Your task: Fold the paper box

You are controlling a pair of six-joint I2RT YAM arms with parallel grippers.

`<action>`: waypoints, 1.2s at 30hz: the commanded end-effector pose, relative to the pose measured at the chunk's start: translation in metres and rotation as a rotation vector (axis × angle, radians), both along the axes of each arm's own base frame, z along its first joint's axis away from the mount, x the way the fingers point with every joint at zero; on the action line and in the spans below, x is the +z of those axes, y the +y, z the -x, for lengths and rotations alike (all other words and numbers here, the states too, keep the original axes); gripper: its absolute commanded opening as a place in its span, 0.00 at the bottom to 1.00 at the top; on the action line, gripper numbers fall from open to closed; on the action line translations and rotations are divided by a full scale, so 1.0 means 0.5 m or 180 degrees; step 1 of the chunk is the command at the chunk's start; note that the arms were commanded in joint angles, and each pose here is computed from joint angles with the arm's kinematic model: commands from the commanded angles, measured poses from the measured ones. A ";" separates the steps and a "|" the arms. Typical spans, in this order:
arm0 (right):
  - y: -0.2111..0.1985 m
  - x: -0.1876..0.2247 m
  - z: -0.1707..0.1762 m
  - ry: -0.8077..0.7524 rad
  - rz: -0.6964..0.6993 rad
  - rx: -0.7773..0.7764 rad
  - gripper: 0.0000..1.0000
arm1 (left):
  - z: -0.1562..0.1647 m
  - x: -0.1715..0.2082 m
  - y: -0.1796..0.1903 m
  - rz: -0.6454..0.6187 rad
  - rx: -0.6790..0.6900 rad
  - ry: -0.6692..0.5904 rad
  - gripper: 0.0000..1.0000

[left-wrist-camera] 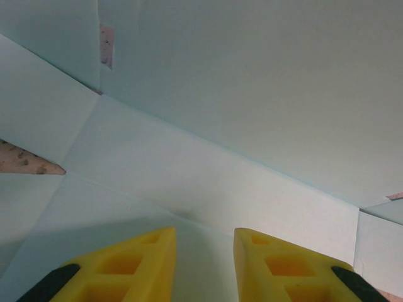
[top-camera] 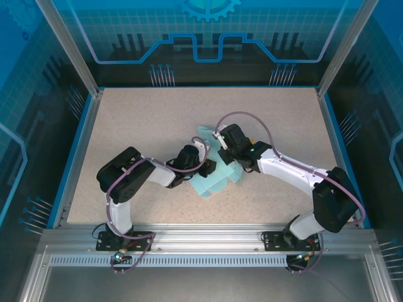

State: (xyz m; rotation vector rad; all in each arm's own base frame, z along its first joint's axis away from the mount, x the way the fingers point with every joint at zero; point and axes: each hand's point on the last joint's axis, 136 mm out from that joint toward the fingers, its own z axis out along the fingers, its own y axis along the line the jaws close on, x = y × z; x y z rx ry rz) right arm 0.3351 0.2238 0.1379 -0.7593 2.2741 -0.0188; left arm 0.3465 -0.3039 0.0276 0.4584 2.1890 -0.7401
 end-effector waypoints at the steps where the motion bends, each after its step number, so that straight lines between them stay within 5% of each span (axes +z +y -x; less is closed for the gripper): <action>1: 0.019 -0.035 0.023 0.0106 0.0069 0.0041 0.02 | 0.032 -0.047 0.004 -0.0080 -0.0051 0.0204 0.32; 11: 0.022 -0.025 0.016 -0.0015 0.0241 0.0067 0.02 | 0.032 -0.044 0.010 -0.0081 -0.0012 0.0169 0.32; 27: -0.017 -0.031 -0.027 -0.0564 0.1487 0.0184 0.03 | 0.027 -0.032 0.017 -0.0066 0.0047 0.0111 0.34; 36: -0.004 -0.032 -0.037 -0.0945 0.1798 0.0161 0.02 | 0.023 -0.030 0.031 0.0011 0.0158 0.0129 0.37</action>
